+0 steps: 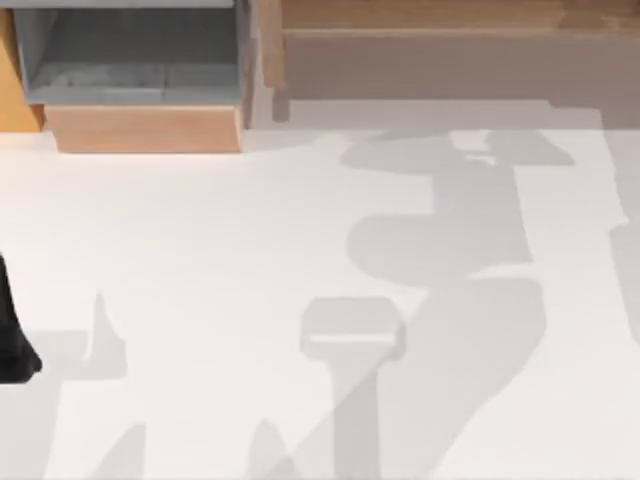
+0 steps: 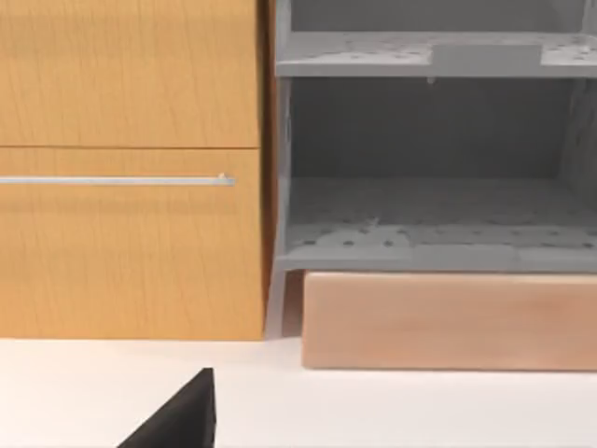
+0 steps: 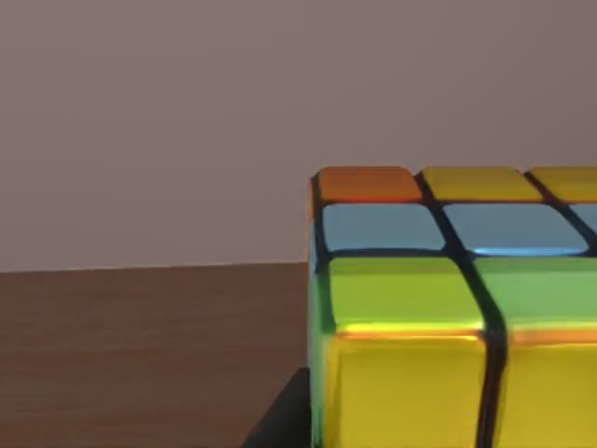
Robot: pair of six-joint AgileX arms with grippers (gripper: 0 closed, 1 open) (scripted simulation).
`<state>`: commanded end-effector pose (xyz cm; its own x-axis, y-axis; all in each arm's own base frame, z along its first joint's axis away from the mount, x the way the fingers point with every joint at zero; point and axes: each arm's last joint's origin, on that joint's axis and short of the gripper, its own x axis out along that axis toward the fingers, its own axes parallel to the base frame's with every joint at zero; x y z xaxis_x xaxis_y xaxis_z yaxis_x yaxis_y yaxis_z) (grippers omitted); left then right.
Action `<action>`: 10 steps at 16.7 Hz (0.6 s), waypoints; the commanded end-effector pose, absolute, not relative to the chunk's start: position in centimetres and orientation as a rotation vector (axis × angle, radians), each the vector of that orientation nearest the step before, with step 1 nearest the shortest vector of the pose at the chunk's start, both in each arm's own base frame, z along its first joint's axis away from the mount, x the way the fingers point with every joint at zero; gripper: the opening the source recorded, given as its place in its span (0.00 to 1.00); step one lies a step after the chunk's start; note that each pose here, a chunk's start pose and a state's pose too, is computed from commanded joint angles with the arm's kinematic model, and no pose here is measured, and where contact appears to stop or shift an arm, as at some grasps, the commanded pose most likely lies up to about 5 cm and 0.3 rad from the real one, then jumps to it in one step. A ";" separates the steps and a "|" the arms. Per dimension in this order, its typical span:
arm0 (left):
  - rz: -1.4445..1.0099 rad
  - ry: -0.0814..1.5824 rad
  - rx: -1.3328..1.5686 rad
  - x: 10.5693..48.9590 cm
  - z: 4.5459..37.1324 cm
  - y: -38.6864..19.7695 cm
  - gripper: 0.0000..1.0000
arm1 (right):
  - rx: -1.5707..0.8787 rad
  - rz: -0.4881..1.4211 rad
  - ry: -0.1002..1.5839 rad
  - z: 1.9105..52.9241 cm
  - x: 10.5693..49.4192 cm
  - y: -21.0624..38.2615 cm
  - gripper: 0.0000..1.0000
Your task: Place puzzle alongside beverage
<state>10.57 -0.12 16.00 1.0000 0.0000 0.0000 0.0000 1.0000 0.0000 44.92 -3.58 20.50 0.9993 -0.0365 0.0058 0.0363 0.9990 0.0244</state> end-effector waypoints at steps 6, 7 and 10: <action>0.000 0.000 0.000 10.6 16.0 -0.1 1.00 | 0.068 -0.044 0.253 25.7 43.2 -1.6 0.00; 0.000 0.000 0.000 10.6 16.0 -0.1 1.00 | 0.072 -0.044 0.331 26.0 42.6 -1.2 0.00; 0.000 0.000 0.000 10.6 16.0 -0.1 1.00 | 0.074 -0.038 0.606 25.9 40.1 0.1 0.00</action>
<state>10.57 -0.12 16.00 1.0000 0.0000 0.0000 0.0000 1.0000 0.0000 40.07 0.05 25.90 0.8212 -0.0141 -0.5705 0.0578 0.9966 0.0585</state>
